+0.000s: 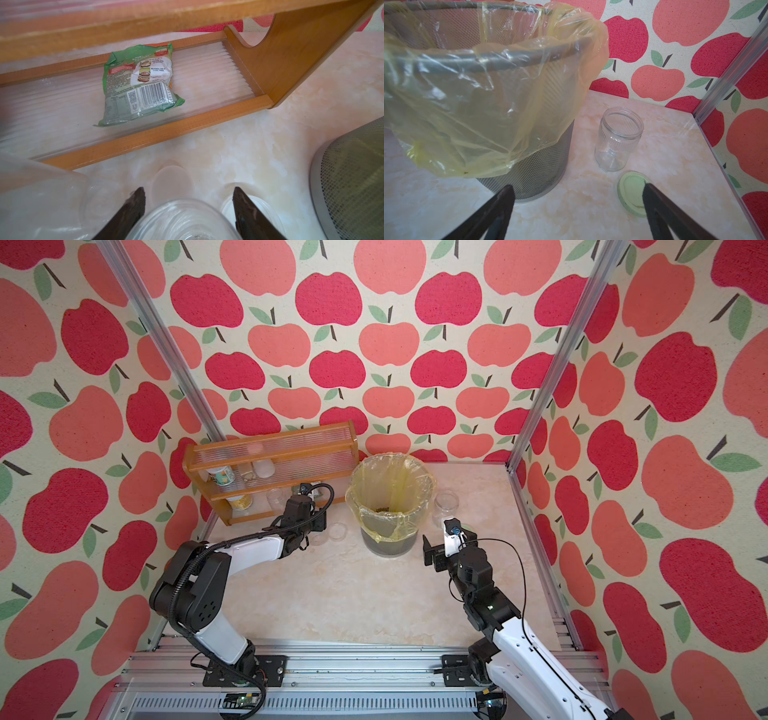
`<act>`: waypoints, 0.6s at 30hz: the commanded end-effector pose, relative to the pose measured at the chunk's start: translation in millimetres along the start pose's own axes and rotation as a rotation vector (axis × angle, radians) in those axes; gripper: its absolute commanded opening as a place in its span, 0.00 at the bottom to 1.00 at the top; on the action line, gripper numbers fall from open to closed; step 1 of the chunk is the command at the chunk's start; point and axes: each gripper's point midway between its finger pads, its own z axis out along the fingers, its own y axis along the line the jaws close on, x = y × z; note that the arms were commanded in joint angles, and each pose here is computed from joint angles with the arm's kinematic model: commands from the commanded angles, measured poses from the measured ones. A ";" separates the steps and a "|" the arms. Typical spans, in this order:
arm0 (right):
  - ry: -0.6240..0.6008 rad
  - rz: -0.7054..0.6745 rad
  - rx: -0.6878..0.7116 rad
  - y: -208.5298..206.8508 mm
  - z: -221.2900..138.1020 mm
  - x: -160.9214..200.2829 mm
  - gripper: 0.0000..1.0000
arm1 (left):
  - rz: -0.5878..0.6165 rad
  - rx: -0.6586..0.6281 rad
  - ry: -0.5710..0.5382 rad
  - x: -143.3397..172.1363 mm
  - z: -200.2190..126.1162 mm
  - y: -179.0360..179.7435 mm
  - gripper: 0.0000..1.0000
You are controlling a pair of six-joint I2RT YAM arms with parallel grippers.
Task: Empty moldy mung beans from jars
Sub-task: Place the jar at the center of the board.
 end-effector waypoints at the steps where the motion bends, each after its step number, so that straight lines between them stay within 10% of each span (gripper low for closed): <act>1: -0.019 0.035 0.018 -3.6 3.4 -2.2 0.99 | 0.008 0.007 0.018 4.2 12.2 -2.6 0.67; 18: 0.000 0.038 0.023 -4.3 14.0 3.0 0.99 | 0.052 0.094 -0.058 -14.6 7.0 -48.3 0.66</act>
